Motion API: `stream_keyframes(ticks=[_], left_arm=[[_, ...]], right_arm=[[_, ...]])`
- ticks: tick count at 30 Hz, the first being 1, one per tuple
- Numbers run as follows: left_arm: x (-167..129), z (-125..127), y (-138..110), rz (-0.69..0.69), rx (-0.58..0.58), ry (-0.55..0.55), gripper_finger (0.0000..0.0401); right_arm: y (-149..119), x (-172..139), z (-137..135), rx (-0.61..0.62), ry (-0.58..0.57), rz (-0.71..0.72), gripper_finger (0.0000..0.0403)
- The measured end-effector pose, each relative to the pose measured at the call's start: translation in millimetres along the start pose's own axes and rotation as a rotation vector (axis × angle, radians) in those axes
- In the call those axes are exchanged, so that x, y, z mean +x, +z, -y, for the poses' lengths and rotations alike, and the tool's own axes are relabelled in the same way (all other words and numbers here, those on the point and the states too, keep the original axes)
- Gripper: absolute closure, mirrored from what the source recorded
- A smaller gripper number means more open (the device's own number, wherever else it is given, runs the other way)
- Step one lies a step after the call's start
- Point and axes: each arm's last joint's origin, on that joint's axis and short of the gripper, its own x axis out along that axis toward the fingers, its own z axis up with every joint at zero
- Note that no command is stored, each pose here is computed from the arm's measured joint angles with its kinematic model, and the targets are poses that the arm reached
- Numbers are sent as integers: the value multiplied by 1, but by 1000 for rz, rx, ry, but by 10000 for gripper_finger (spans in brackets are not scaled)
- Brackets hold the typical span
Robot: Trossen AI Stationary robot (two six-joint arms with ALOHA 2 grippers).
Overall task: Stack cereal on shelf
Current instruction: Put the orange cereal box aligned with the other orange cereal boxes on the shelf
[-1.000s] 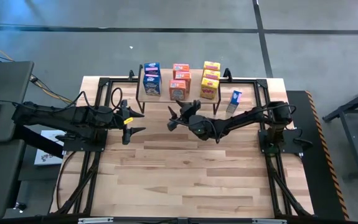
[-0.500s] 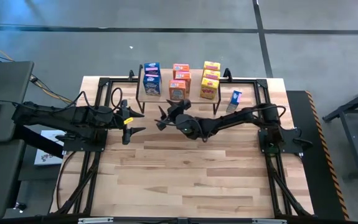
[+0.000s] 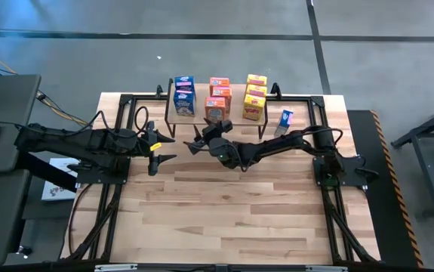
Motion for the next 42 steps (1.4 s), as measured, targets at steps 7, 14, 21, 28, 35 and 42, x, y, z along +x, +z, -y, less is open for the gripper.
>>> stream_keyframes(ticks=[7, 14, 21, 28, 35, 42], left_arm=[[0, 0, 0, 0, 0, 0, 144], [0, 0, 0, 0, 0, 0, 144], [0, 0, 0, 0, 0, 0, 144], [0, 0, 0, 0, 0, 0, 144], [0, 0, 0, 0, 0, 0, 144], [0, 0, 0, 0, 0, 0, 144]], right_arm=[[-1, 0, 1, -10, -37, -3, 189], [-2, 0, 2, -19, -83, -3, 189], [-2, -1, 3, -20, -118, -5, 189], [-2, -3, 1, -30, -92, -3, 189], [-1, 10, 7, -36, 30, -16, 189], [0, 20, 14, -27, 16, -15, 189]])
